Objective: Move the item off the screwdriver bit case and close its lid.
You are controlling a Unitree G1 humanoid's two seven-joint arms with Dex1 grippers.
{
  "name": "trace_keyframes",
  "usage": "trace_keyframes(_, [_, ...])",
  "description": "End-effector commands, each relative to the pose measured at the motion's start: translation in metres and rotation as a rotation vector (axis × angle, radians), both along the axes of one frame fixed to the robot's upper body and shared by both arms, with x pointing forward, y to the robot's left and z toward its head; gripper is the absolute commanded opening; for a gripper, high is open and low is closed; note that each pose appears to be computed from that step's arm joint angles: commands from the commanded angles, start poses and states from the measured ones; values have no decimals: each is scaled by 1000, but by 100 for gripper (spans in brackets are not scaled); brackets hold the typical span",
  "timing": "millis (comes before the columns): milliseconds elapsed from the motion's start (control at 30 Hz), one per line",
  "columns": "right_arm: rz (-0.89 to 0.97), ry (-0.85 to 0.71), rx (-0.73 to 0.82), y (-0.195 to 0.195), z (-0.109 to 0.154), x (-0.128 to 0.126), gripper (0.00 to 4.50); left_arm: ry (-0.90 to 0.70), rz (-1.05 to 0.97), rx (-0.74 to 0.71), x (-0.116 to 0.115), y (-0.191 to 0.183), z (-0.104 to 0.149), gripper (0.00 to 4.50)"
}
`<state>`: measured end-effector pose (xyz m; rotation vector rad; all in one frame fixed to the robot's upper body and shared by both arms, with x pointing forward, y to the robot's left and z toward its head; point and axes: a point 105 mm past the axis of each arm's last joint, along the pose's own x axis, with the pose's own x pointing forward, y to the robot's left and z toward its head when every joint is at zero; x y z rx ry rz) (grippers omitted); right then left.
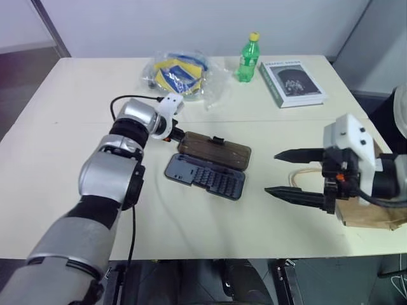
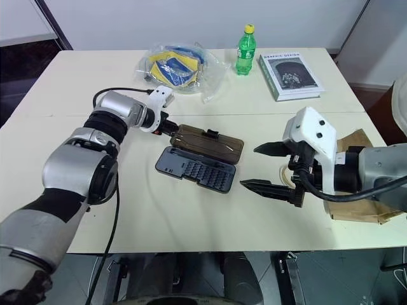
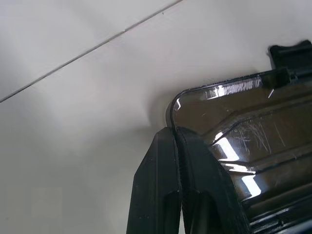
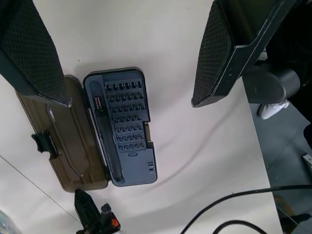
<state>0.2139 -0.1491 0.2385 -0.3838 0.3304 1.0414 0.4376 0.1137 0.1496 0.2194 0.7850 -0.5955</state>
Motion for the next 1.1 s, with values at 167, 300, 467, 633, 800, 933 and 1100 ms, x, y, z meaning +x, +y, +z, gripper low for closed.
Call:
trace_keyframes(167, [38, -29, 23, 8, -1, -4, 410, 156, 134, 118, -31, 60, -17, 3])
trace_keyframes(300, [51, -27, 43, 10, -2, 1, 410, 221, 198, 111, -66, 74, -28, 3])
trace_keyframes(467, [62, -32, 52, 12, -2, 12, 410, 215, 239, 93, -80, 75, -30, 185])
trace_keyframes(633, [80, -31, 52, 13, 2, 15, 410, 137, 275, 79, -72, 89, -13, 376])
trace_keyframes(800, [83, -27, 49, 12, 0, 13, 410, 24, 263, -44, -46, 96, 24, 376])
trace_keyframes(933, [79, -27, 46, 12, 0, 12, 410, -72, 114, -167, -28, 84, 57, 376])
trace_keyframes(1100, [67, -29, 44, 10, 0, 12, 410, -164, -242, -234, -30, 70, 81, 376])
